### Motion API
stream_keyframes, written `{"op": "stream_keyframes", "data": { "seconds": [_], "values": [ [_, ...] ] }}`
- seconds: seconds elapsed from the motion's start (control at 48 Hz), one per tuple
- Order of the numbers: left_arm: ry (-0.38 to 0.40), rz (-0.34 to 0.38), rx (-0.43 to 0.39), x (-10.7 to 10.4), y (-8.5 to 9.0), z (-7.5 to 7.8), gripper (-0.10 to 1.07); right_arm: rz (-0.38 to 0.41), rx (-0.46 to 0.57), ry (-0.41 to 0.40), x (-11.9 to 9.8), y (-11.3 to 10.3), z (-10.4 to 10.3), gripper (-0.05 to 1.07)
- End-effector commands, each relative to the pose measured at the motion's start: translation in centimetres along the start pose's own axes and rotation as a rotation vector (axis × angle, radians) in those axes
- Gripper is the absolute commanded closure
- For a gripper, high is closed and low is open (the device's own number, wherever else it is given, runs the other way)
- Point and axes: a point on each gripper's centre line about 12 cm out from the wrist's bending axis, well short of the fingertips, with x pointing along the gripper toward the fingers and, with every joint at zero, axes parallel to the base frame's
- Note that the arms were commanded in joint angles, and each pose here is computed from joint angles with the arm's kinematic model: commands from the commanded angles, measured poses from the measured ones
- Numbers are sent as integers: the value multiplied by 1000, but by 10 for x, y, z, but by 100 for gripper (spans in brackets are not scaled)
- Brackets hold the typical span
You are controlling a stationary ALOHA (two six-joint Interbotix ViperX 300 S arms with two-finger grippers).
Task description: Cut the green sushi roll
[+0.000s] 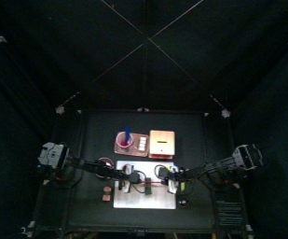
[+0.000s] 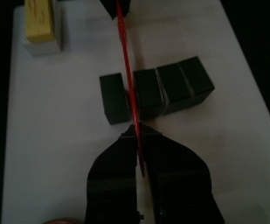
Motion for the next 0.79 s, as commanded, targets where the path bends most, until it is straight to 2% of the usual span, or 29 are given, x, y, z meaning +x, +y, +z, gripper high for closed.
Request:
{"op": "stream_keyframes", "data": {
  "seconds": [0.0, 0.167, 0.292, 0.771],
  "values": [
    [-38, -26, 52, -9, -11, 14, 61, 7, -5, -12, -13, 4, 2, 58],
    [-43, -70, 97, -7, -32, 16, 61, 35, -29, -13, -17, 16, 0, 58],
    [-29, -91, 97, -2, -43, 12, 61, 41, -27, 9, -14, 20, -5, 58],
    [9, -82, 48, 2, -42, -1, 61, 19, -60, -12, -14, 15, 3, 58]
  ]
}}
